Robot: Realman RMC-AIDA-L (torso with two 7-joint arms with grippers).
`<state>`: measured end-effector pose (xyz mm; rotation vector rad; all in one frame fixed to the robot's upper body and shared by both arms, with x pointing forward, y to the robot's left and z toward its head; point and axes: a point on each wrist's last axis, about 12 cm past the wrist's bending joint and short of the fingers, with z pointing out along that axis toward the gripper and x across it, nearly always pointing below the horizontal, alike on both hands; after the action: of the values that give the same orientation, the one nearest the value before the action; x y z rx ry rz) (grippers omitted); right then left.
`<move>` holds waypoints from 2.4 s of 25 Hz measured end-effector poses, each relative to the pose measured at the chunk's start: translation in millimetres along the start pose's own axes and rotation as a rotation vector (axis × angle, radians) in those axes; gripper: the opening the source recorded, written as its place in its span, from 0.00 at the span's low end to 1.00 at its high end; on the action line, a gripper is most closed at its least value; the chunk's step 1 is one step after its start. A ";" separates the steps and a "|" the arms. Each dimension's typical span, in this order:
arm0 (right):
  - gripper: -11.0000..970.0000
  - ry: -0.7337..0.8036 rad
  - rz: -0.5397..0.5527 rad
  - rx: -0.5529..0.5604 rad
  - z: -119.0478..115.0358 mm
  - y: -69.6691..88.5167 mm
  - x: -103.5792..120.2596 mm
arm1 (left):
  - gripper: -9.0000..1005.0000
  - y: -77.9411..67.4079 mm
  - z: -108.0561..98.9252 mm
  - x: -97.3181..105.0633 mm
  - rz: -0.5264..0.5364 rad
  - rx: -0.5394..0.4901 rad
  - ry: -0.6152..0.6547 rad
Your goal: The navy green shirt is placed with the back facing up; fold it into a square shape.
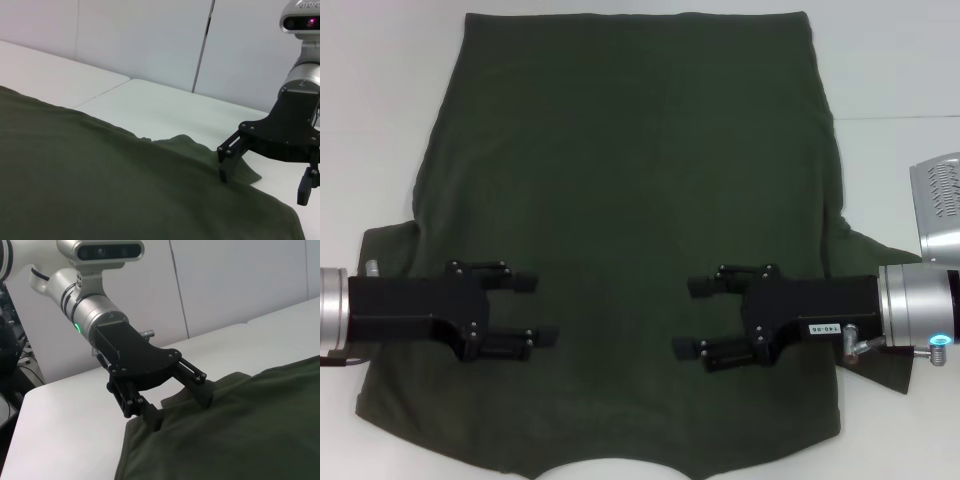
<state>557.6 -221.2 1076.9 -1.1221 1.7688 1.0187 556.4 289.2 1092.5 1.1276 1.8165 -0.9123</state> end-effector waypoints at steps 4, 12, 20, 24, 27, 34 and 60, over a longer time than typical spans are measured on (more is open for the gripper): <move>0.96 0.000 0.000 -0.001 0.7 0.1 -0.5 | 0.81 0.9 0.0 0.5 0.000 -0.007 0.006; 0.96 0.000 -0.004 -0.003 1.4 -0.3 -1.8 | 0.81 1.0 0.0 0.7 0.000 -0.008 0.007; 0.96 -0.001 -0.005 -0.004 2.6 -0.6 -3.1 | 0.81 11.4 -20.2 -4.5 0.011 -0.084 0.042; 0.96 -0.001 -0.004 -0.004 3.6 -1.4 -4.8 | 0.81 24.0 -50.8 -7.1 0.022 -0.190 0.116; 0.96 0.001 -0.008 0.001 4.9 -2.5 -6.1 | 0.81 31.9 -67.4 -6.4 0.032 -0.264 0.184; 0.95 -0.003 -0.007 0.009 9.2 -4.2 -8.8 | 0.81 46.5 -87.0 -5.8 0.050 -0.394 0.344; 0.95 -0.001 0.005 0.007 15.9 -6.0 -13.3 | 0.79 64.7 -73.5 -10.0 -0.081 -0.473 0.516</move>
<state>570.3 -204.4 1082.0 -1.1131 1.7737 1.0155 600.8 371.9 1122.1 1.0410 2.3444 -0.2020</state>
